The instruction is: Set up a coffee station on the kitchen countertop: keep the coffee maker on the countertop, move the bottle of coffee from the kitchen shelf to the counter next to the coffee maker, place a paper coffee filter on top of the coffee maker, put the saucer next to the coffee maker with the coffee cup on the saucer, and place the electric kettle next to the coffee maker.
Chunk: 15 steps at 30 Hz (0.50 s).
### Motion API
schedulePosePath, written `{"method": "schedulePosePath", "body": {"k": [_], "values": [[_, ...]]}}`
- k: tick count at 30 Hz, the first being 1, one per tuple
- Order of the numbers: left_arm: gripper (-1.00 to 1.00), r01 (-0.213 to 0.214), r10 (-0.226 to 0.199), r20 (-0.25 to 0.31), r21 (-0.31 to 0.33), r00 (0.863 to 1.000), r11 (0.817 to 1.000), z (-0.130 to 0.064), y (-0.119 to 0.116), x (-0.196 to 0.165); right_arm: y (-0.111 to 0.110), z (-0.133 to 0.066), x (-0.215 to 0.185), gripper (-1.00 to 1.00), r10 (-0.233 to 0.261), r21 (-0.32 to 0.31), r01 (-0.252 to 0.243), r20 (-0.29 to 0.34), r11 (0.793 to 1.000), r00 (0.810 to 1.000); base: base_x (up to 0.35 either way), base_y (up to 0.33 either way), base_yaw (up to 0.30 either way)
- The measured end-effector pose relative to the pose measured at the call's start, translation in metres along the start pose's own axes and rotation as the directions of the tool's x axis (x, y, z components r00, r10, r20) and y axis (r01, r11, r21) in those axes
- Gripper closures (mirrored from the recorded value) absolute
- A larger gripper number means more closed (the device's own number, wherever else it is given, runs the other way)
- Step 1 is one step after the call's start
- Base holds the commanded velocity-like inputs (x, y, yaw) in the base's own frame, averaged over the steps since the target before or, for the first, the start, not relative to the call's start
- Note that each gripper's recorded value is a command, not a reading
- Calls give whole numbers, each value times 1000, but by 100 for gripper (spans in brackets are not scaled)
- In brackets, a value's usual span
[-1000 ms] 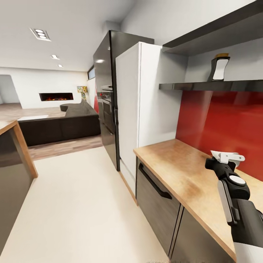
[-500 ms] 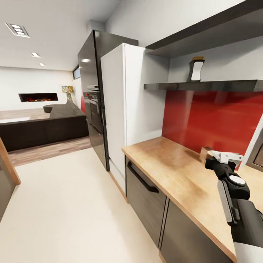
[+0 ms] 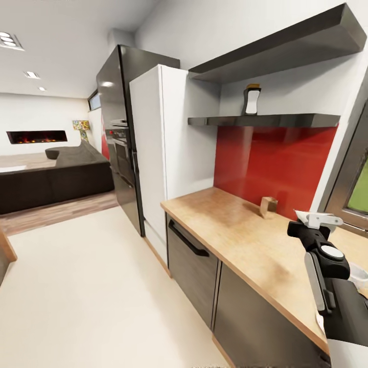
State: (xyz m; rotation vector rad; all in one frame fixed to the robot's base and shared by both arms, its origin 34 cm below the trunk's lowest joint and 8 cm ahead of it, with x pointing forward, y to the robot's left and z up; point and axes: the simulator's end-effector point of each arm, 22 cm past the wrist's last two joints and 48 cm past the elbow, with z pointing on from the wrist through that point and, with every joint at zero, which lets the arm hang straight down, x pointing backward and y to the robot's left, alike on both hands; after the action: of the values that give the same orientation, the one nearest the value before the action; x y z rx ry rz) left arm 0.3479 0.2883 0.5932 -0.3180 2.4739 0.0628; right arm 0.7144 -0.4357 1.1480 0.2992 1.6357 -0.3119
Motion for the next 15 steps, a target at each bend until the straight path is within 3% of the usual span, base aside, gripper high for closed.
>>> {"method": "schedulePosePath", "body": {"k": [15], "values": [[-100, -1, 1, 0, 1, 1000, 1000, 0, 0, 0, 0, 0, 0, 100, 0, 0, 0, 0, 1000, 1000, -3, 0, -284]]}}
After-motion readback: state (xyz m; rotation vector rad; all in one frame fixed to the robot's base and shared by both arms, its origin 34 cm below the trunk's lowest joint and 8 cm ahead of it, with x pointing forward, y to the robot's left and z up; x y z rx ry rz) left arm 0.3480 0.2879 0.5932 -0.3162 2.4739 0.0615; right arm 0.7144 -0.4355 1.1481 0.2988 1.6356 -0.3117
